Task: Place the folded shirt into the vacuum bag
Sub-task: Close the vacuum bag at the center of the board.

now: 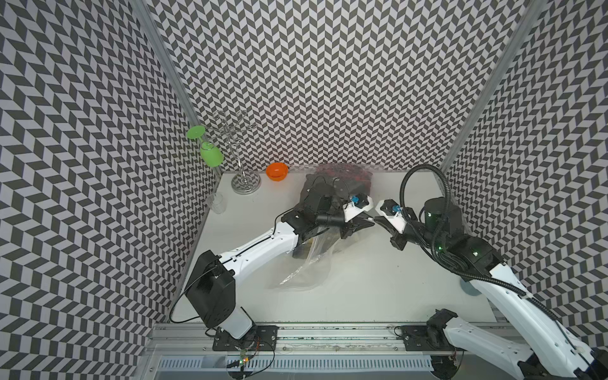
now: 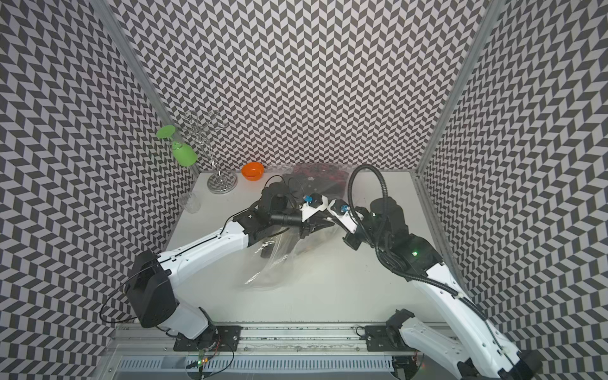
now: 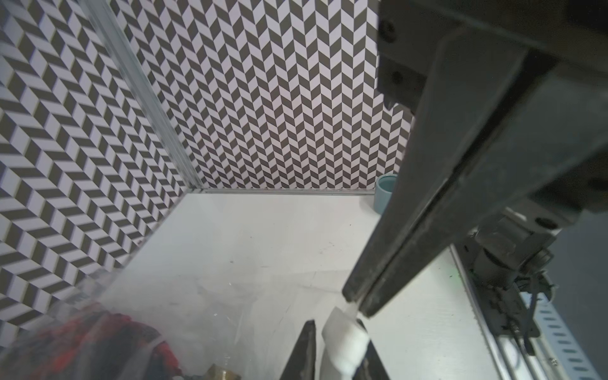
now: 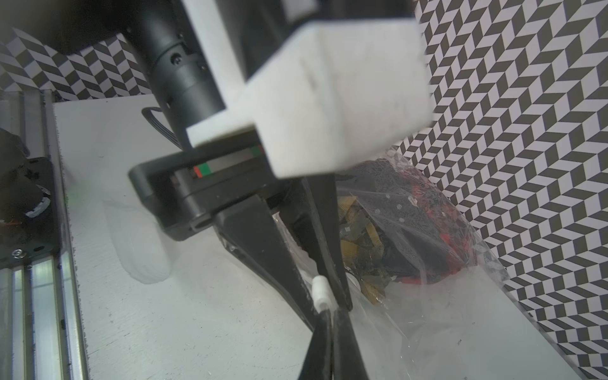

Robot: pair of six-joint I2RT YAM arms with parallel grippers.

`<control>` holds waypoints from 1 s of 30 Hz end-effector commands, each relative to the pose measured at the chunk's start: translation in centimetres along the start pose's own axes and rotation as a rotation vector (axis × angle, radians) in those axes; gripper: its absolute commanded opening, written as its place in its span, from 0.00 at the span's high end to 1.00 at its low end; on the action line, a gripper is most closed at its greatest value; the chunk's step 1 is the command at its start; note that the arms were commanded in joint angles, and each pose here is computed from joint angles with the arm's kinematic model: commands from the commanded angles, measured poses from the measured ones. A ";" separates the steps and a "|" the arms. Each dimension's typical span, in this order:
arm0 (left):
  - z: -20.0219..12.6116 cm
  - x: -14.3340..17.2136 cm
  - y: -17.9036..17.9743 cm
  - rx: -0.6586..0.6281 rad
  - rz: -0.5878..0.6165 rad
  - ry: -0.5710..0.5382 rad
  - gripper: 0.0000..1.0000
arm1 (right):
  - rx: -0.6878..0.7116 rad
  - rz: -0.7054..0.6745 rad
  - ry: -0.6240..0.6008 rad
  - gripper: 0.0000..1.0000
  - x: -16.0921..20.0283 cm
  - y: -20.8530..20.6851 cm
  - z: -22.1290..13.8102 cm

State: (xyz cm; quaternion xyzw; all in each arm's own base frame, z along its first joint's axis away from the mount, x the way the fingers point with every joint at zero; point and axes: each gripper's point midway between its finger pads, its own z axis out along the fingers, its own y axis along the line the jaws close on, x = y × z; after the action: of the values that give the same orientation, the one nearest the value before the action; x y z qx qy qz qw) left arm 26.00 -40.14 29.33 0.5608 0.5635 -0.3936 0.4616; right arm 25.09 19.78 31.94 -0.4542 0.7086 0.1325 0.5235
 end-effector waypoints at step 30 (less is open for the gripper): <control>-2.5 -1.1 -1.1 0.041 0.038 -0.026 1.00 | -0.081 -0.034 -0.022 0.77 -0.4 0.8 1.3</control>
State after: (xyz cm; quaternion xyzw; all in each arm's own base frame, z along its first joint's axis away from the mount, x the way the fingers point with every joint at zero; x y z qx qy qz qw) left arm 25.59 -38.20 29.84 0.5659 0.5595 -0.3960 0.4581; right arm 25.22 20.56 30.04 -0.4774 0.7109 0.1451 0.4957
